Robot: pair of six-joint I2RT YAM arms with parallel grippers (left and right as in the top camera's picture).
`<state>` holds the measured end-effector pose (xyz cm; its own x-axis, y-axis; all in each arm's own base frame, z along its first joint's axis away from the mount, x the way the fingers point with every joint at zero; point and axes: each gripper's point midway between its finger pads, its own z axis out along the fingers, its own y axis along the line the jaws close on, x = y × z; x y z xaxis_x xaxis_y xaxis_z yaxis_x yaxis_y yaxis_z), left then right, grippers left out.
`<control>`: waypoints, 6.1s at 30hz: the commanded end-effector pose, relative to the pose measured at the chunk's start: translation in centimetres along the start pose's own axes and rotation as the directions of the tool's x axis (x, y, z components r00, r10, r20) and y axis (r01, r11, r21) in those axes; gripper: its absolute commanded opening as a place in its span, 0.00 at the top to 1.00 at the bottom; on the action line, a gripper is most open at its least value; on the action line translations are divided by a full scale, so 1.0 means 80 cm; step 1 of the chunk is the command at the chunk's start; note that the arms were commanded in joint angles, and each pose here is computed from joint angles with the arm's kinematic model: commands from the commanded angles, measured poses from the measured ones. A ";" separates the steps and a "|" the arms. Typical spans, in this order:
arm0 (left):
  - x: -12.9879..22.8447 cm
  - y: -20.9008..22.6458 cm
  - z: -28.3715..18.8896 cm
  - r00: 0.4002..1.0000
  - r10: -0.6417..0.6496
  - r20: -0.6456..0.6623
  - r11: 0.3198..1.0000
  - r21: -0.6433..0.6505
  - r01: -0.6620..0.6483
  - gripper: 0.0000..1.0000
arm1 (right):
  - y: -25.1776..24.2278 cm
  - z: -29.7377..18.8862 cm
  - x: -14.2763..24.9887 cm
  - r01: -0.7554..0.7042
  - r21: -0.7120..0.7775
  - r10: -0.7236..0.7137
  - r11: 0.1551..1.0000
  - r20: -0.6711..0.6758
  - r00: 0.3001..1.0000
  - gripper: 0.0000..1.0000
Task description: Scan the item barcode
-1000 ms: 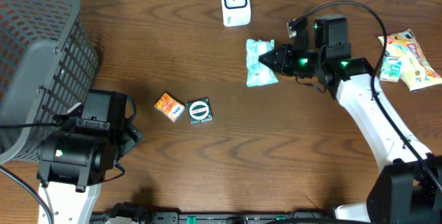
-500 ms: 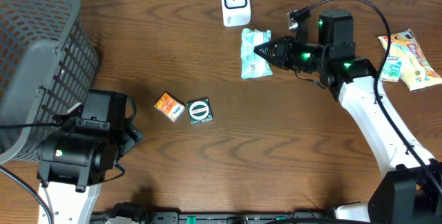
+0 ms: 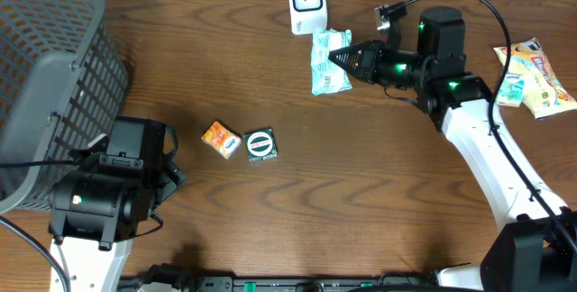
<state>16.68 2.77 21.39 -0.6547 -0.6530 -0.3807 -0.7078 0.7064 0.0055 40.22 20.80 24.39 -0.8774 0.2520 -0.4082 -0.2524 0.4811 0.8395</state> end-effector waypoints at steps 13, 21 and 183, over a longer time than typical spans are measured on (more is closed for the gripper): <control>-0.007 0.002 -0.006 1.000 -0.019 0.025 1.000 0.005 0.019 0.02 | 0.022 -0.007 -0.004 0.036 -0.047 -0.035 0.998 0.012 0.999 0.99; -0.007 0.002 -0.006 0.999 -0.019 0.025 1.000 0.004 0.019 0.02 | 0.022 -0.007 -0.004 0.036 -0.047 -0.036 0.998 0.011 0.999 0.99; -0.007 0.002 -0.006 0.999 -0.020 0.025 1.000 0.004 0.020 0.03 | -0.121 0.038 0.060 0.593 0.739 -0.376 0.319 -0.475 0.796 0.38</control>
<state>16.69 2.77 21.39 -0.6546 -0.6530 -0.3809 -0.7078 0.7064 0.0052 38.75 21.43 12.50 -0.7722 -0.4422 -0.4562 -0.3388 0.8941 -0.2930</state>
